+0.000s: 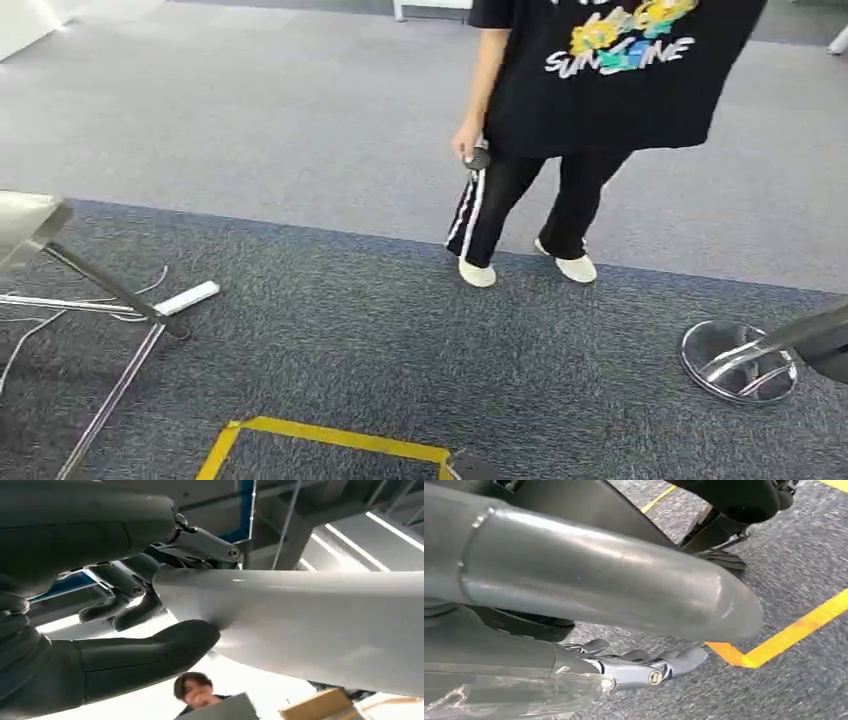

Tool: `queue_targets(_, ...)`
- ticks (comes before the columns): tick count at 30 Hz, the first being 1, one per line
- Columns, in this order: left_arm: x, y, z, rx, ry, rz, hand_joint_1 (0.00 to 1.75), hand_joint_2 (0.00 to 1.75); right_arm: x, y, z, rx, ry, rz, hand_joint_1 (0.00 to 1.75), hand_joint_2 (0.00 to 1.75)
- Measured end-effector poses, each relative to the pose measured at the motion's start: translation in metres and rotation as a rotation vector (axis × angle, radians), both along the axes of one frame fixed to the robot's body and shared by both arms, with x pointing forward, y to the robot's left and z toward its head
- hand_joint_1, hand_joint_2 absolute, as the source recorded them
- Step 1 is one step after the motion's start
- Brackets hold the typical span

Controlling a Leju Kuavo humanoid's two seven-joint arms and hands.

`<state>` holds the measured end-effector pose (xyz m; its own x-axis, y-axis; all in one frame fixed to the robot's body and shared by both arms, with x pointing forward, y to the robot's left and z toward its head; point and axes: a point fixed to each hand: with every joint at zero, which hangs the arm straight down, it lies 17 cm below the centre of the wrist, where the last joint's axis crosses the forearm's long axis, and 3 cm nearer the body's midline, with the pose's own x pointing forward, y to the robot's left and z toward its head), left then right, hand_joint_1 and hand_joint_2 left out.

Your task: Take the parts from the cabinet and place them on the table.

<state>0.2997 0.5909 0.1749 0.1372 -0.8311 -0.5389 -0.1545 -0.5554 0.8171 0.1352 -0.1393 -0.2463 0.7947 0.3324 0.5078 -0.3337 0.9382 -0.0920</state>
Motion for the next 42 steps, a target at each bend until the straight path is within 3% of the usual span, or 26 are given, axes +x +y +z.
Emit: queue_targets(42,0.008,-0.005,0.002,-0.023,-0.02,-0.002,1.75,1.75,0.0,-0.001,0.0,0.007,-0.005,-0.016,0.0,0.0)
